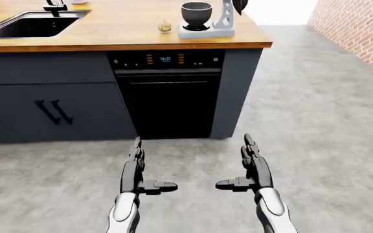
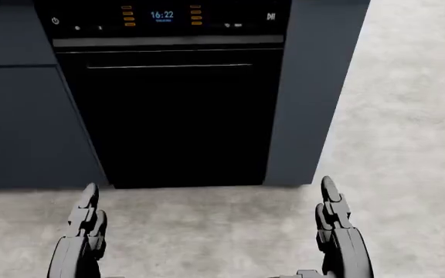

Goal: Place the bread in the stand mixer bowl.

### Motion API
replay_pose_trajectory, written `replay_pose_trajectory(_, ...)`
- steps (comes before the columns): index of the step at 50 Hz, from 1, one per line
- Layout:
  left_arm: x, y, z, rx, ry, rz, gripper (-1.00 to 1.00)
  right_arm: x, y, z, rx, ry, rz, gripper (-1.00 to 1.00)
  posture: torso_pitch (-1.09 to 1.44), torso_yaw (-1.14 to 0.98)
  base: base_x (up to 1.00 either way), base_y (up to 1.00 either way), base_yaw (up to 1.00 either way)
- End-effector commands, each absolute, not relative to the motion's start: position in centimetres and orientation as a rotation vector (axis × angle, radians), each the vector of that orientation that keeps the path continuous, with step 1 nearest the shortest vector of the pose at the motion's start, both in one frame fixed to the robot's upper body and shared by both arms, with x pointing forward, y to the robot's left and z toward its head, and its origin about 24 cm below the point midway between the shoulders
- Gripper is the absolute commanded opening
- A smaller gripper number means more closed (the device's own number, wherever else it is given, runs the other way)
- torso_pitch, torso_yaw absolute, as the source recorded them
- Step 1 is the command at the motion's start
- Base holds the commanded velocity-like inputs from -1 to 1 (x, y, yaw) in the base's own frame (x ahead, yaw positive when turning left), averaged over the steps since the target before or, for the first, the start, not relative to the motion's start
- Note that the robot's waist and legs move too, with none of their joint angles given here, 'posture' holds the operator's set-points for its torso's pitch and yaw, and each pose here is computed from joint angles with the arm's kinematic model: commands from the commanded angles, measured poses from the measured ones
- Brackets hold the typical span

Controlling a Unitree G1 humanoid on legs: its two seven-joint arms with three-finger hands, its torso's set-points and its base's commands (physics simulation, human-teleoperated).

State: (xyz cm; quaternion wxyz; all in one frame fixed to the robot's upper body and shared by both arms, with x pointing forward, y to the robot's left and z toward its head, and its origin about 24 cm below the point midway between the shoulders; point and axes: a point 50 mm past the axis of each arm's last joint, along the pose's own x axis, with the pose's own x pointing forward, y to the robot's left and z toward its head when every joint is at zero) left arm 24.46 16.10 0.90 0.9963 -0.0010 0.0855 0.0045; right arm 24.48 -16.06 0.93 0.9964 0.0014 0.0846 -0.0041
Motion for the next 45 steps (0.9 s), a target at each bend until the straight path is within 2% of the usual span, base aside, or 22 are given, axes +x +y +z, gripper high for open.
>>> replay_pose_trajectory(1, 25.4, 16.0, 4.2, 0.005, 0.001, 0.001, 1.0, 25.5, -15.8, 4.2, -0.013, 0.004, 0.003, 1.0, 0.0, 0.0, 0.0, 0.0, 0.0)
replay_pose_trajectory(20, 25.5, 16.1, 4.3, -0.002, 0.011, 0.007, 1.0, 25.7, -15.7, 4.0, -0.033, 0.005, -0.001, 1.0, 0.0, 0.0, 0.0, 0.0, 0.0)
replay_pose_trajectory(22, 26.4, 16.4, 3.7, -0.057, 0.093, 0.001, 1.0, 26.2, -15.6, 4.4, -0.023, 0.024, 0.004, 1.0, 0.0, 0.0, 0.0, 0.0, 0.0)
replay_pose_trajectory(24, 27.6, 16.7, 4.2, -0.114, 0.088, -0.008, 1.0, 27.0, -15.6, 4.9, -0.008, 0.033, 0.011, 1.0, 0.0, 0.0, 0.0, 0.0, 0.0)
replay_pose_trajectory(26, 28.9, 16.9, 5.8, -0.032, -0.019, -0.011, 1.0, 28.5, -15.8, 5.9, 0.021, 0.037, 0.018, 1.0, 0.0, 0.0, 0.0, 0.0, 0.0)
replay_pose_trajectory(27, 29.3, 16.6, 6.8, 0.067, -0.068, -0.004, 1.0, 29.2, -15.8, 6.6, 0.052, 0.026, 0.012, 1.0, 0.0, 0.0, 0.0, 0.0, 0.0)
replay_pose_trajectory(30, 31.1, 16.5, 10.5, -0.012, -0.137, -0.023, 1.0, 30.6, -14.9, 11.3, 0.029, -0.037, 0.044, 1.0, 0.0, 0.0, 0.0, 0.0, 0.0)
replay_pose_trajectory(31, 32.0, 17.2, 12.2, -0.007, -0.179, 0.036, 1.0, 31.1, -15.1, 13.2, 0.027, -0.075, 0.041, 1.0, 0.0, 0.0, 0.0, 0.0, 0.0)
replay_pose_trajectory(35, 33.3, 17.5, 19.3, 0.022, -0.253, 0.027, 1.0, 32.1, -16.1, 21.2, 0.057, -0.181, 0.039, 1.0, 0.0, 0.0, 0.0, 0.0, 0.0)
replay_pose_trajectory(38, 34.0, 17.8, 24.3, 0.01, -0.294, 0.029, 1.0, 33.2, -16.8, 25.0, -0.008, -0.204, 0.039, 1.0, 0.0, 0.0, 0.0, 0.0, 0.0)
replay_pose_trajectory(42, 33.5, 18.1, 30.2, 0.082, -0.352, 0.015, 1.0, 32.8, -17.8, 30.3, -0.011, -0.284, 0.026, 1.0, 0.0, 0.0, 0.0, 0.0, 0.0)
replay_pose_trajectory(45, 32.2, 20.6, 33.1, 0.098, -0.388, 0.051, 1.0, 32.1, -18.7, 34.4, -0.076, -0.329, 0.032, 1.0, 0.0, 0.0, 0.0, 0.0, 0.0)
